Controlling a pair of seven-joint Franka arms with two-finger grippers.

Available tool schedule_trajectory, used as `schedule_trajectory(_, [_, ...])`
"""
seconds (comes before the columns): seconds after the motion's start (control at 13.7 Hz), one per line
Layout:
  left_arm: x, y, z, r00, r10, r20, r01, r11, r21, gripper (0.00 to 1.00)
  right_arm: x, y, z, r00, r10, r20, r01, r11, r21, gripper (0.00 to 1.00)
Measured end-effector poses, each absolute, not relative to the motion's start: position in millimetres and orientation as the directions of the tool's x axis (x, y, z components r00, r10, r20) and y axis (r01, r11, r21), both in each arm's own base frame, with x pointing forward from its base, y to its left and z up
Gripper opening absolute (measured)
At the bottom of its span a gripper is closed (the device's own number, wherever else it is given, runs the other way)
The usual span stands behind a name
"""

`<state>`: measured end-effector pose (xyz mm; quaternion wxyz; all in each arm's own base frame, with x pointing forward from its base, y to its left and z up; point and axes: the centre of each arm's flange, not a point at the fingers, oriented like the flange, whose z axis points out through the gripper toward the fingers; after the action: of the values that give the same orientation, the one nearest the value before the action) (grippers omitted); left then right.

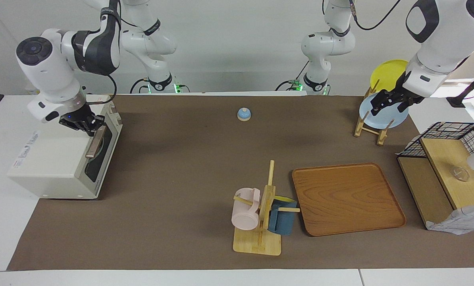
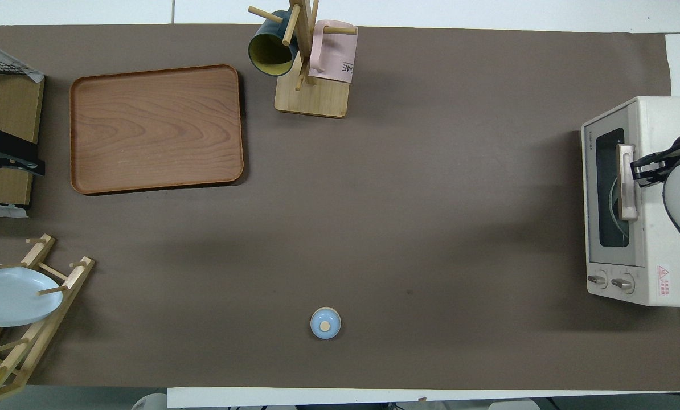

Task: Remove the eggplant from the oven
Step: 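Reach the right gripper to the oven door and pull it open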

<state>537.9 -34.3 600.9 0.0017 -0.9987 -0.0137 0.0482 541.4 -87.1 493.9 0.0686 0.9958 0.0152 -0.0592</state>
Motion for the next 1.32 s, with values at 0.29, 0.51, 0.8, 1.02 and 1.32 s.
schedule_trajectory(0.29, [537.9,-33.9,600.9,0.995,0.028,-0.096,0.028,-1.000,-0.005,1.00,542.9,-77.2,471.9,0.996,-0.005,-0.093,0.008,-0.990,0.140,0.01])
schedule_trajectory(0.51, [537.9,-33.9,600.9,0.995,0.028,-0.096,0.028,-1.000,-0.005,1.00,547.8,-46.0,462.3,0.996,-0.039,-0.081,-0.027,-0.989,0.149,0.01])
schedule_trajectory(0.8, [537.9,-33.8,600.9,0.995,0.029,-0.096,0.028,-1.000,-0.005,1.00,570.8,27.4,404.5,0.997,-0.067,-0.035,-0.061,-0.987,0.146,0.01])
schedule_trajectory(1.02, [537.9,-33.7,600.9,0.995,0.029,-0.096,0.028,-1.000,-0.005,1.00,582.9,47.2,346.5,0.995,-0.076,-0.060,-0.068,-0.991,0.118,0.01])
schedule_trajectory(1.32, [537.9,-33.7,600.9,0.995,0.029,-0.096,0.029,-1.000,-0.005,1.00,592.3,65.2,338.5,0.988,-0.139,-0.064,-0.136,-0.990,0.041,0.26])
